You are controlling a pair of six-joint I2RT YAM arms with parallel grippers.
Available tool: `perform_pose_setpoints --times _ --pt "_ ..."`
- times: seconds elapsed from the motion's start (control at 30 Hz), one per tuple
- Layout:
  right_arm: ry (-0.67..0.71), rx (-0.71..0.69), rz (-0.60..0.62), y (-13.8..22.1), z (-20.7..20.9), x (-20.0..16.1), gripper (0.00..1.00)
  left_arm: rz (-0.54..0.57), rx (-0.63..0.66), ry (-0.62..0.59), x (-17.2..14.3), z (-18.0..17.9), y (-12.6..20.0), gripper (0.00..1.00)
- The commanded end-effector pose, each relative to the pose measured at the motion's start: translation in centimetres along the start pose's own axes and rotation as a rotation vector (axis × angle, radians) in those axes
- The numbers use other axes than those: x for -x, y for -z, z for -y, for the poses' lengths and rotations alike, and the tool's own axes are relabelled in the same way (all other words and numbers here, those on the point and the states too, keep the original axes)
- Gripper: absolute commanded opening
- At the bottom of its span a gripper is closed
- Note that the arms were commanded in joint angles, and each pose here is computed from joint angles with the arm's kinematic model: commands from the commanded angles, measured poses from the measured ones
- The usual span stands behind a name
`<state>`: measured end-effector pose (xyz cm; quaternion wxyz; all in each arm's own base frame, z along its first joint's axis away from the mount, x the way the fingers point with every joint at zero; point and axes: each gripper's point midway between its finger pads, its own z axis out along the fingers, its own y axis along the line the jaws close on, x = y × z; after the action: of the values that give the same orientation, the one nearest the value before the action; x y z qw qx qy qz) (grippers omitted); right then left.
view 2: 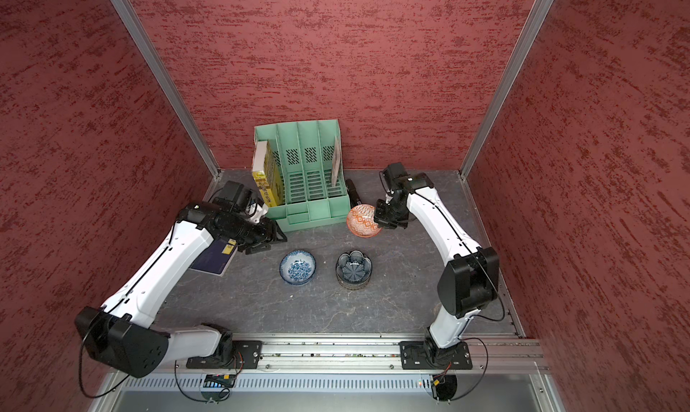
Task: Stack the bowls
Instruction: Pick up the bowl from the center of the board.
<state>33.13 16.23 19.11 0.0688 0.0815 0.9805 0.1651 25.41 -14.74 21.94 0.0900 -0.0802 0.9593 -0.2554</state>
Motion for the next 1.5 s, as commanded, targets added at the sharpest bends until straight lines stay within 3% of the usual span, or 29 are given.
perform_pose_setpoints --times 0.0,0.47,0.57,1.07,1.47 --pt "0.087 0.035 -0.048 1.2 -3.3 -3.0 0.0 -0.013 -0.033 -0.045 0.1 1.8 0.7 0.64" --pt "0.298 0.038 -0.166 -1.2 -10.7 -8.8 0.0 -0.103 0.014 -0.142 -1.8 3.9 -2.1 0.55" --pt "0.313 0.044 -0.181 -1.5 -11.4 -9.4 0.0 -0.116 0.023 -0.141 -2.0 3.6 -2.7 0.48" --pt "0.332 0.071 -0.201 -1.3 -12.5 -10.2 0.0 -0.152 0.063 -0.15 -2.5 2.8 -4.6 0.37" --pt "0.342 0.077 -0.212 -1.5 -13.0 -10.5 0.0 -0.155 0.077 -0.156 -2.5 2.7 -5.0 0.09"
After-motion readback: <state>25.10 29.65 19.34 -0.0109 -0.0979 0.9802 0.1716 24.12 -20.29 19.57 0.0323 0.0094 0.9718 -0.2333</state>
